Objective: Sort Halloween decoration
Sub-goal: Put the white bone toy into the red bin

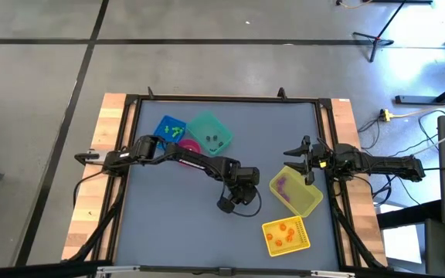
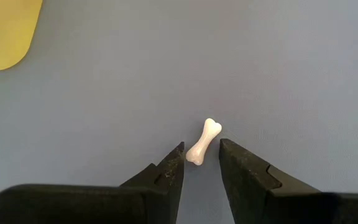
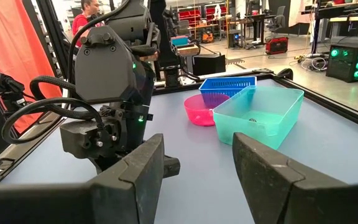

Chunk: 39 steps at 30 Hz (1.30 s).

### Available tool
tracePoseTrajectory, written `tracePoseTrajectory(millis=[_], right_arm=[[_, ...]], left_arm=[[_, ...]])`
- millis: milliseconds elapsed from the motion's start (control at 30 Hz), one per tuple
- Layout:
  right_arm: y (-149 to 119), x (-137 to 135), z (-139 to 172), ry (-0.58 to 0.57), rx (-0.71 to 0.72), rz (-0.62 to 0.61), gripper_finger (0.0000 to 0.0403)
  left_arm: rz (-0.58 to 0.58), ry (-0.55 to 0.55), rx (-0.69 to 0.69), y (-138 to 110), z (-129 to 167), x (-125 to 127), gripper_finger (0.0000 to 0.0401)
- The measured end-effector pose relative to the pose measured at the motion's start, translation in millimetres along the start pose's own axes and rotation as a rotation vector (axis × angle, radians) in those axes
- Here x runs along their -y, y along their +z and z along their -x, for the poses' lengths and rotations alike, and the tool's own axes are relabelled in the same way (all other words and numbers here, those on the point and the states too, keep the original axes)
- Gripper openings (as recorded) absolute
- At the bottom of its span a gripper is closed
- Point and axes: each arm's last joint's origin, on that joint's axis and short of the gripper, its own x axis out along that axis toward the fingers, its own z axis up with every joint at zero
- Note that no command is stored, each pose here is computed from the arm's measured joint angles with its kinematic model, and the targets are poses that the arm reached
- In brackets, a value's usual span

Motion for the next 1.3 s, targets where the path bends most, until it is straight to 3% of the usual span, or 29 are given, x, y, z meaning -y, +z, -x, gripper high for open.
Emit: tracePoseTrajectory(millis=[567, 1000, 1300], right_arm=[[0.0, 0.0, 0.0, 0.000, 0.000, 0.000, 0.0189], [0.0, 0.0, 0.0, 0.000, 0.000, 0.000, 0.0189], [0.0, 0.0, 0.0, 0.000, 0.000, 0.000, 0.0189]], left_arm=[[0.000, 0.000, -0.001, -0.1, 0.0, 0.0, 0.0093], [0.003, -0.003, -0.003, -0.2, -0.1, 0.5, 0.0024], [0.002, 0.001, 0.000, 0.2, 0.1, 0.1, 0.0010]])
